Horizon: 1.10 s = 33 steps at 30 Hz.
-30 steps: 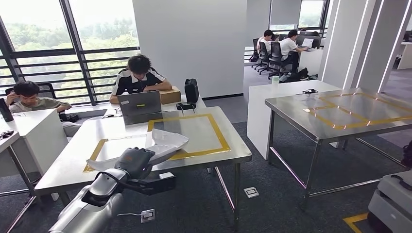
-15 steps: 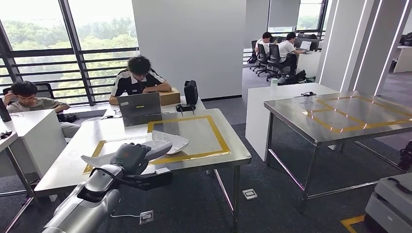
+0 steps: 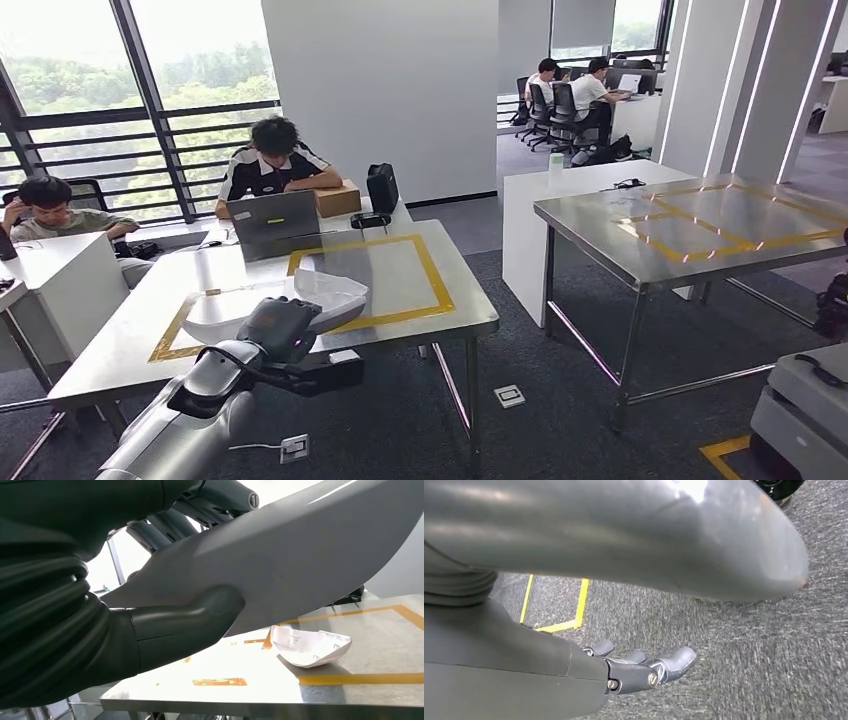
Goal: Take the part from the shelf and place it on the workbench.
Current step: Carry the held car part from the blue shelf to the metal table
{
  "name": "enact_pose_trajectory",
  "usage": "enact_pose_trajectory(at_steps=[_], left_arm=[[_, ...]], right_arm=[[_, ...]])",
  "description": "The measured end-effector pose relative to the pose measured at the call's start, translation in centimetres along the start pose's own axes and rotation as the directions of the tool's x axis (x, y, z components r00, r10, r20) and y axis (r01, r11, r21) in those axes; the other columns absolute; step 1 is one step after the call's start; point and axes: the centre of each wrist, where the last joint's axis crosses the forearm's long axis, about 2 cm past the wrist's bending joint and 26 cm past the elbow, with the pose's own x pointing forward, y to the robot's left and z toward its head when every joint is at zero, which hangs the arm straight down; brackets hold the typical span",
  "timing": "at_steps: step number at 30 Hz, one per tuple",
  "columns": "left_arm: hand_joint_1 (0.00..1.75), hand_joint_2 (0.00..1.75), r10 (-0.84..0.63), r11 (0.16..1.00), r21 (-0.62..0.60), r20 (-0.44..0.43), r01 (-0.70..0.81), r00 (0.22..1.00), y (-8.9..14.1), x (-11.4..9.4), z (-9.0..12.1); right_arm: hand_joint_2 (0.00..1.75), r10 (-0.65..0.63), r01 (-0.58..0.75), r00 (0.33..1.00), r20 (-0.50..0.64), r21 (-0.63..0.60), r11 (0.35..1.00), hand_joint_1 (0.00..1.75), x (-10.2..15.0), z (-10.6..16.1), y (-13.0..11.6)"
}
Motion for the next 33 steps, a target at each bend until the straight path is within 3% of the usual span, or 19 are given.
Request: enact_pose_trajectory(at_steps=[14, 33], left_arm=[[1.75, 1.75, -0.012, 1.0, 0.008, -0.012, 0.012, 1.0, 0.5, 0.2, -0.2], [1.75, 1.75, -0.014, 0.999, -0.031, -0.038, 0.013, 0.999, -0.8, -0.5, 0.3]], right_arm=[[0.0, -0.007, 0.007, 1.0, 0.003, 0.006, 1.0, 0.0, 0.0, -0.1, 0.3], [0.0, -0.009, 0.009, 1.0, 0.002, -0.001, 1.0, 0.0, -0.1, 0.0, 0.0]])
